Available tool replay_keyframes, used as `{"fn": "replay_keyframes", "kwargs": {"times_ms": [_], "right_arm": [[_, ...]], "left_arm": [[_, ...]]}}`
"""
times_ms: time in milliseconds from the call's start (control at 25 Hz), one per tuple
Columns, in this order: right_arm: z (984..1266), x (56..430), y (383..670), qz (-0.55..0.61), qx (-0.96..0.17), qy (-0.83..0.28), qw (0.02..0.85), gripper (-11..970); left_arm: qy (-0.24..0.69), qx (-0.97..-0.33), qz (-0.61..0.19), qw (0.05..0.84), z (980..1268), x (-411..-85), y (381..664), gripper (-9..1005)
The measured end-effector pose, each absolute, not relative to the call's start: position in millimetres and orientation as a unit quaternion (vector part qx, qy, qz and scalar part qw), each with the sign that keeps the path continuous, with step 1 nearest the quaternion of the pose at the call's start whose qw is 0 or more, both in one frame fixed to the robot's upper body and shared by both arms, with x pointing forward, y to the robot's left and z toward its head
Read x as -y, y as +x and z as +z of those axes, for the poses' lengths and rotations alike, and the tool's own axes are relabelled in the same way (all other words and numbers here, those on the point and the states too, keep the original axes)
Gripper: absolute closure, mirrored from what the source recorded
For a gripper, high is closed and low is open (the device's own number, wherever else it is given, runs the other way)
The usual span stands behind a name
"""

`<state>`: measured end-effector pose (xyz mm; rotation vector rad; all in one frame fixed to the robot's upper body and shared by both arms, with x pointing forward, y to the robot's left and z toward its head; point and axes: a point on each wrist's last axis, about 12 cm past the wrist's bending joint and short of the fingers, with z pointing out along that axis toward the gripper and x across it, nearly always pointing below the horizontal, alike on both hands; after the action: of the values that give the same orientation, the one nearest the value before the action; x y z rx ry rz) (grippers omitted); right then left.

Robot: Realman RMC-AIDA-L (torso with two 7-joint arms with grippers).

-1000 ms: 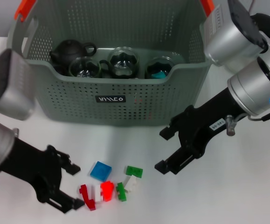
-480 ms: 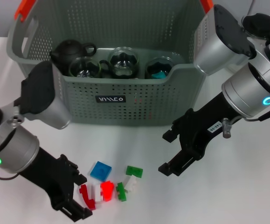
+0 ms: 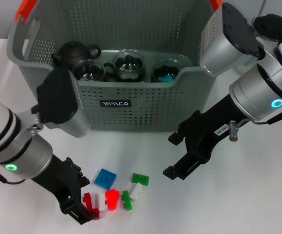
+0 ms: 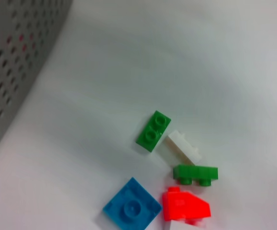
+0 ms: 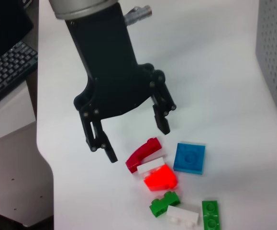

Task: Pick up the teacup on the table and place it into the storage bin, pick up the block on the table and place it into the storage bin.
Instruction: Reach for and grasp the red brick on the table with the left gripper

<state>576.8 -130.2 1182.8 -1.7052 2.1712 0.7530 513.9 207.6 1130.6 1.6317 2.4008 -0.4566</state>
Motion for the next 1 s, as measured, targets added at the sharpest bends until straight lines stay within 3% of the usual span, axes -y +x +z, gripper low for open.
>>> {"fn": "replay_keyframes", "kwargs": {"times_ms": [1000], "right_arm": [[1184.3, 129.2, 583.2, 0.248, -0.747, -0.596, 0.162, 16]], "left_arm": [[0.549, -0.822, -0.12, 0.088, 1130.6, -197.5, 517.8, 162]]}}
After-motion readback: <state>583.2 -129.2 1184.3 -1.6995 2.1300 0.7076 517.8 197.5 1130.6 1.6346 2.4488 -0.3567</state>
